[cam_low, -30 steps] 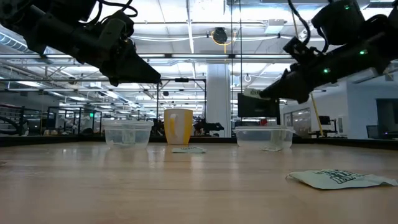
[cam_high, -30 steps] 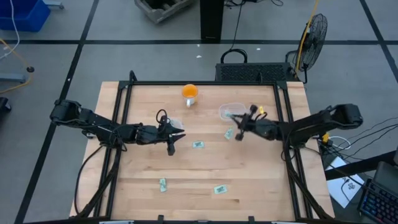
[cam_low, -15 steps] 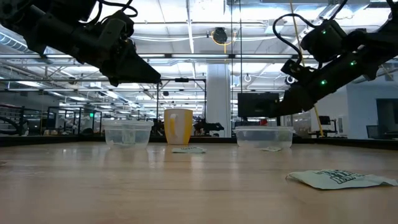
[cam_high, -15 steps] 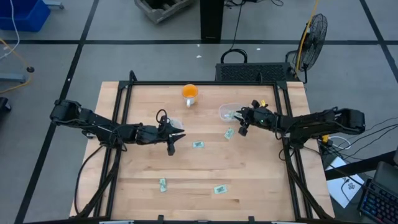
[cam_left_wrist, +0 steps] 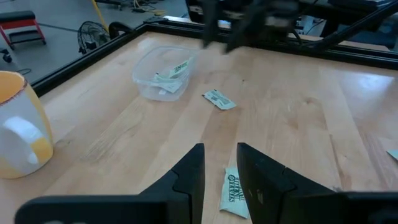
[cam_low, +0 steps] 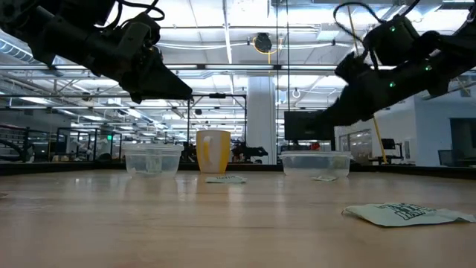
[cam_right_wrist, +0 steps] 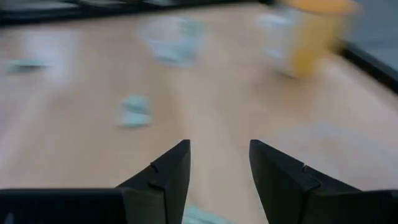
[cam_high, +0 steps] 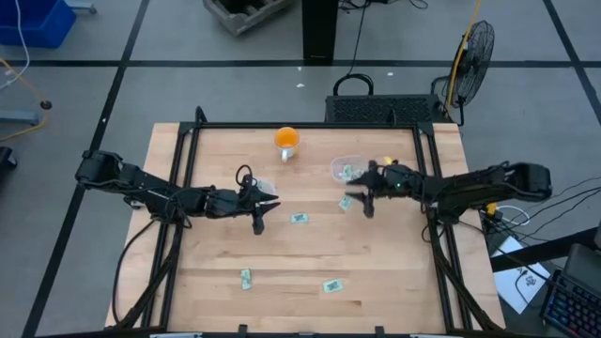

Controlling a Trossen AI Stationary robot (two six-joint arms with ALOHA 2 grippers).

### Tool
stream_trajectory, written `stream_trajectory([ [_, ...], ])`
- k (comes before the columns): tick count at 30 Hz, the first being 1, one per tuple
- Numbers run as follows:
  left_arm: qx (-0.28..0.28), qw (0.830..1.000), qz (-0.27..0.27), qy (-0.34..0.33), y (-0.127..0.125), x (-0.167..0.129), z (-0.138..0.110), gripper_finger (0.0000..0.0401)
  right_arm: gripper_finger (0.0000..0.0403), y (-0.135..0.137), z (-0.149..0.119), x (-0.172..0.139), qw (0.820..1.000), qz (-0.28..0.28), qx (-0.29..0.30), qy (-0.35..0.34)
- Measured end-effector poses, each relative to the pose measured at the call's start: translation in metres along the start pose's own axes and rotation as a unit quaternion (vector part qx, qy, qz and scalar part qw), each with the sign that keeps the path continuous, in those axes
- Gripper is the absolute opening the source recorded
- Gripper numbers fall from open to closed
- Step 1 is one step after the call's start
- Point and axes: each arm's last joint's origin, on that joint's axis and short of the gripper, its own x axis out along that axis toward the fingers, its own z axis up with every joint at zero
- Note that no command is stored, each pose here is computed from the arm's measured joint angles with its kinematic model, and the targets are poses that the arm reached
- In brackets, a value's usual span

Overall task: Pick and place Stevia / Truvia into bins
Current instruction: Put the white stevia packet into the right transparent container

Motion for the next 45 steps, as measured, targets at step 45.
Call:
stream_trajectory([
  [45, -0.026, 0.999, -0.007, -0.031, -0.001, 0.000, 0.006, 0.0097, 0.0159, 0.025, -0.056, 0.036, 0.990, -0.051, -0.026, 0.128],
])
